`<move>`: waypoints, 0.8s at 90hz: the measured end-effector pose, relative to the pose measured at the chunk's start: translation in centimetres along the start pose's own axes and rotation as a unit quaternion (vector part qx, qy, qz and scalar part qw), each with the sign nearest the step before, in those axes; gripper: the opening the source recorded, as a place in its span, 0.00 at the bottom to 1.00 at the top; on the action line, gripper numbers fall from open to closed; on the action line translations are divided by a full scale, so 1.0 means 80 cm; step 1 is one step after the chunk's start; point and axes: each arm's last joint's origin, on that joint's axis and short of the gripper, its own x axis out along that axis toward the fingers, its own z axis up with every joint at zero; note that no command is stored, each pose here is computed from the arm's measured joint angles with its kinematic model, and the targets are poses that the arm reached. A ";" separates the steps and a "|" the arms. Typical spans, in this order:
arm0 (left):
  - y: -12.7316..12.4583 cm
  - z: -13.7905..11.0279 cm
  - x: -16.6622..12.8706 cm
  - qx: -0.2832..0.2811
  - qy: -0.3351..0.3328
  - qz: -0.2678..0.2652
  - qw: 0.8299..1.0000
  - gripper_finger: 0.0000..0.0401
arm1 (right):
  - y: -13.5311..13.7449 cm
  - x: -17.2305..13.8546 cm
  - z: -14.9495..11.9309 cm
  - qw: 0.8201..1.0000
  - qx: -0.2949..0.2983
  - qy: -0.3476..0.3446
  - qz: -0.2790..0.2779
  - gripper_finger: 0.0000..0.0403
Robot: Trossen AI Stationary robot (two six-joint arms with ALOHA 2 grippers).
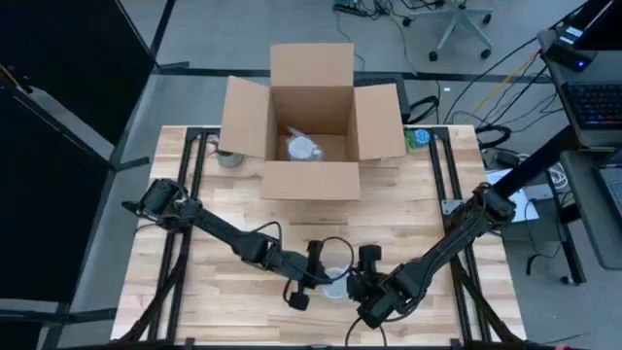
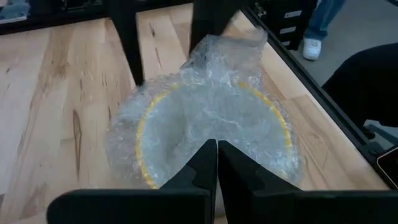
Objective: Wrap mug
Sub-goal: Wrap the orange mug with bubble wrap
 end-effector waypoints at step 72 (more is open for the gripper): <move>0.000 0.000 0.002 -0.001 -0.011 0.002 1.000 0.00 | 0.007 0.056 0.038 0.994 0.068 -0.047 0.066 0.41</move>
